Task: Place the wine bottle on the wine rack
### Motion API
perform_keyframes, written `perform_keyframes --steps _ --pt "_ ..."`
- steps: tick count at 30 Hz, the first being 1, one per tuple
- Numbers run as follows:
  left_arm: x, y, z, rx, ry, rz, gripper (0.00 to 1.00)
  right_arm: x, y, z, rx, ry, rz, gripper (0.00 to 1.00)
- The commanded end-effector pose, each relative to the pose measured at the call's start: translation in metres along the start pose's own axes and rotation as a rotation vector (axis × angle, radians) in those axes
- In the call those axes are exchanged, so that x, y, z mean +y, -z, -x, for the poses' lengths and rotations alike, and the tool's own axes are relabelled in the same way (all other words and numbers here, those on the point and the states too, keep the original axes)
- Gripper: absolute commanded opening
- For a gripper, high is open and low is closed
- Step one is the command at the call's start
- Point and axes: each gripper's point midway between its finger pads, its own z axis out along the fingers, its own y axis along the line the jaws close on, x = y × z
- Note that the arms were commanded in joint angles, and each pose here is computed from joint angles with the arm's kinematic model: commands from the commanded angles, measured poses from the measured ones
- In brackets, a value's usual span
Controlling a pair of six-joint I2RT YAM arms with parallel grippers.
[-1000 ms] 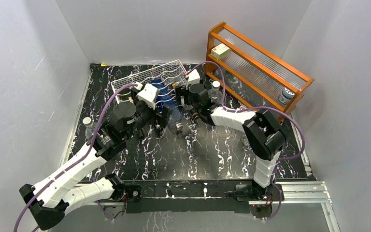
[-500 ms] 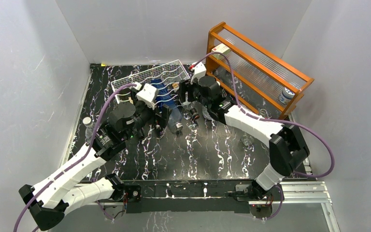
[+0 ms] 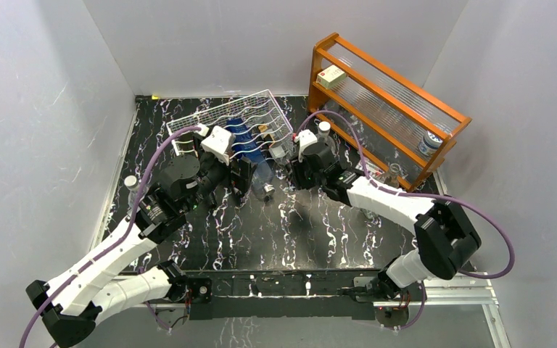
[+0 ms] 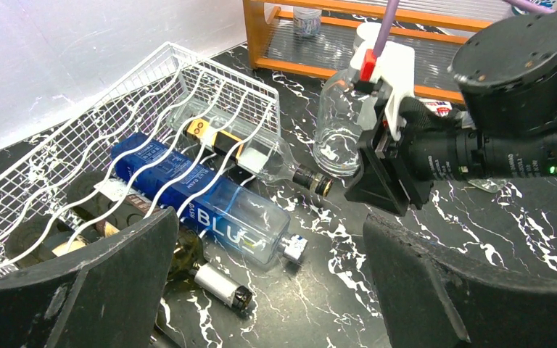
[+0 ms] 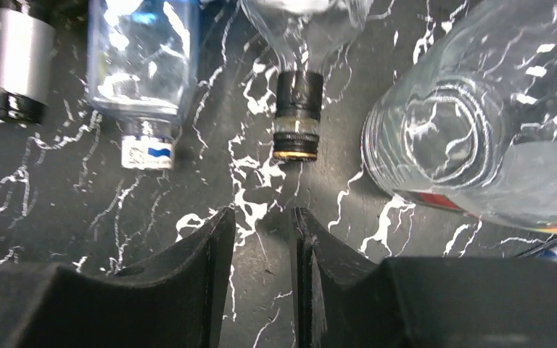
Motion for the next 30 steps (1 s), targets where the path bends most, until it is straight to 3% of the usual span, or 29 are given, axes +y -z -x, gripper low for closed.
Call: perform_keyframes --steps 1,11,30 --pt "0.001 0.001 0.005 -0.021 0.007 0.003 0.98 -0.007 -0.005 -0.01 0.017 -0.011 -0.047 0.42" --pt "0.002 0.0 0.002 -0.012 0.002 0.009 0.98 -0.014 -0.039 -0.015 0.054 0.004 -0.108 0.33" --pt "0.003 -0.001 0.0 -0.006 -0.006 0.015 0.98 -0.02 -0.079 0.011 -0.025 0.013 -0.182 0.22"
